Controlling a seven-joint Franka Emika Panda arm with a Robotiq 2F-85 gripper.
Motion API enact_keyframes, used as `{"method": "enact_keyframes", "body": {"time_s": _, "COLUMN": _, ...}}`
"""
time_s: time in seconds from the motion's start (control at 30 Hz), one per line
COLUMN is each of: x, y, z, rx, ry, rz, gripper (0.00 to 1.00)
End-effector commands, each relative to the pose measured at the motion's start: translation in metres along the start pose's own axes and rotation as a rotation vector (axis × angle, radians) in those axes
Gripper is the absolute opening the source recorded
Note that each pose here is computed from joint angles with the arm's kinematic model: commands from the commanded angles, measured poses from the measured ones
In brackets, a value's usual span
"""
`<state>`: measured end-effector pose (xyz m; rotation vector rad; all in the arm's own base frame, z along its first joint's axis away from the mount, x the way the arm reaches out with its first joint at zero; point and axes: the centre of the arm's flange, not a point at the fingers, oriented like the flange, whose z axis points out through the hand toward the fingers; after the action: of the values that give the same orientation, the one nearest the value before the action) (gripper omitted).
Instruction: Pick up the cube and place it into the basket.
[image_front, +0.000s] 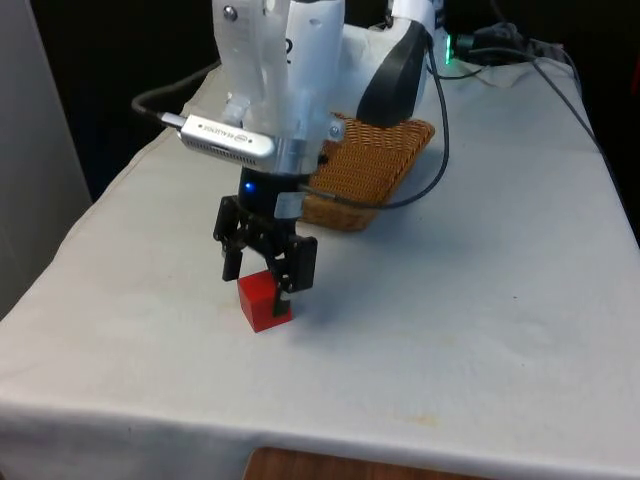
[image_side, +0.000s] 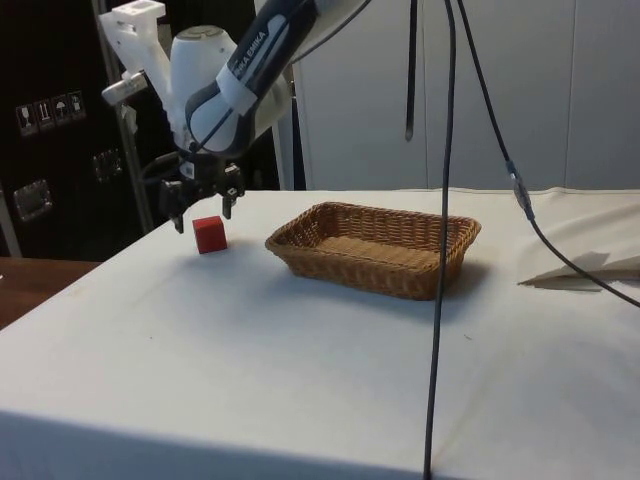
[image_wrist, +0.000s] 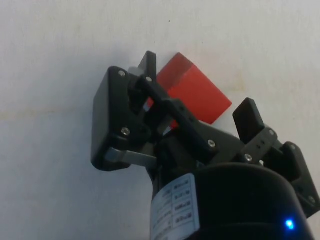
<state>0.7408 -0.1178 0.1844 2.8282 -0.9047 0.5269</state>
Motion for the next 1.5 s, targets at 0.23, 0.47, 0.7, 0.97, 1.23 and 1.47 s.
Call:
{"method": "enact_keyframes", "body": {"time_s": 0.23, "x": 0.000, "y": 0.001, "z": 0.006, "rx": -0.019, "ry": 0.007, "rz": 0.029, "gripper": 1.00}}
{"method": "enact_keyframes", "body": {"time_s": 0.47, "x": -0.003, "y": -0.001, "z": 0.004, "rx": -0.025, "ry": 0.012, "rz": 0.042, "gripper": 1.00}}
{"method": "enact_keyframes", "body": {"time_s": 0.7, "x": -0.011, "y": -0.008, "z": 0.006, "rx": -0.029, "ry": 0.025, "rz": 0.048, "gripper": 1.00}}
{"method": "enact_keyframes", "body": {"time_s": 0.97, "x": -0.018, "y": -0.013, "z": 0.007, "rx": -0.038, "ry": 0.036, "rz": 0.060, "gripper": 1.00}}
{"method": "enact_keyframes", "body": {"time_s": 1.23, "x": -0.020, "y": -0.012, "z": 0.008, "rx": -0.047, "ry": 0.037, "rz": 0.073, "gripper": 0.97}}
{"method": "enact_keyframes", "body": {"time_s": 1.47, "x": -0.021, "y": -0.014, "z": 0.010, "rx": -0.051, "ry": 0.025, "rz": 0.074, "gripper": 0.09}}
